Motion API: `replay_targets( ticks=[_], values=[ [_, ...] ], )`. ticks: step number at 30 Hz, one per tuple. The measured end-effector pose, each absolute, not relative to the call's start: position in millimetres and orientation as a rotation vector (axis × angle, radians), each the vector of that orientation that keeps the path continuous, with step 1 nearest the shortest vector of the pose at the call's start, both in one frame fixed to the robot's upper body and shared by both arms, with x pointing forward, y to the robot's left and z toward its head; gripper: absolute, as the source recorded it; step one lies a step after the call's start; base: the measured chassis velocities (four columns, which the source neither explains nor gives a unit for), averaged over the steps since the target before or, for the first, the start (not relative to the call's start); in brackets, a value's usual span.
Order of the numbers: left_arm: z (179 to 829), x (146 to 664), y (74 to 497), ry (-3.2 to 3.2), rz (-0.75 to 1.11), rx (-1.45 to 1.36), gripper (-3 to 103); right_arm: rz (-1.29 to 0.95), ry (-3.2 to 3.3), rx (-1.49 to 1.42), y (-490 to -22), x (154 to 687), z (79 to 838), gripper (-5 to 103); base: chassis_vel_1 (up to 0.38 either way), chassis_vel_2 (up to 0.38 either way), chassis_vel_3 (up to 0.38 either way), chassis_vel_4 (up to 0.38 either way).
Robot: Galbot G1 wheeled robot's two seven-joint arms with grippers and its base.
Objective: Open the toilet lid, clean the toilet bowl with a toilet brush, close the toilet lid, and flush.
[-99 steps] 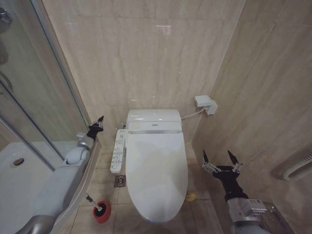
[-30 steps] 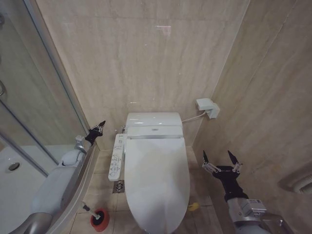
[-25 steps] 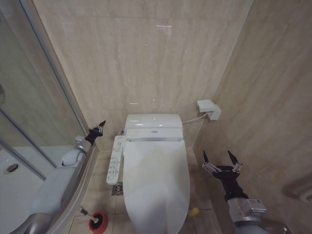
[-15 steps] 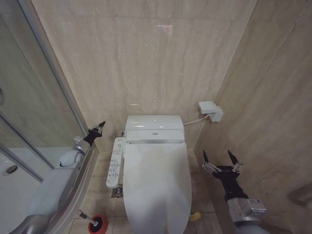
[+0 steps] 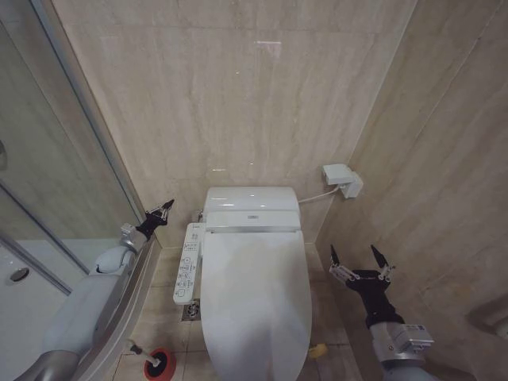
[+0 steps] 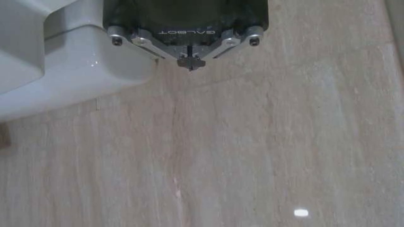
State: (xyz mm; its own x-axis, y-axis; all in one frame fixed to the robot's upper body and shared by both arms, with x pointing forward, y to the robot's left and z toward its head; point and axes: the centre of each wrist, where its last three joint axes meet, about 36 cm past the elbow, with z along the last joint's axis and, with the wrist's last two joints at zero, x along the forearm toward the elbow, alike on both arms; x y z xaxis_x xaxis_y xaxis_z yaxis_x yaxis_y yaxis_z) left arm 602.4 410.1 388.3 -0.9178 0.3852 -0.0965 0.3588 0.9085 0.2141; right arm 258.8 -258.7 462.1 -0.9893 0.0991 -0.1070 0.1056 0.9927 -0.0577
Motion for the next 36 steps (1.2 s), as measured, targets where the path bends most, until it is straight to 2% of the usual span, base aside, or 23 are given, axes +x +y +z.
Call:
replay_targets(
  ticks=[21,36],
  values=[
    [386,603,406,2.929,0.277,0.585,0,-0.096,3.032,0.156,-259,259,462,100,0.0,0.0,0.0,0.0],
    [369,609,434,2.846,0.47,0.947,0,-0.096,3.032,0.156,-259,259,462,100,0.0,0.0,0.0,0.0]
  ],
)
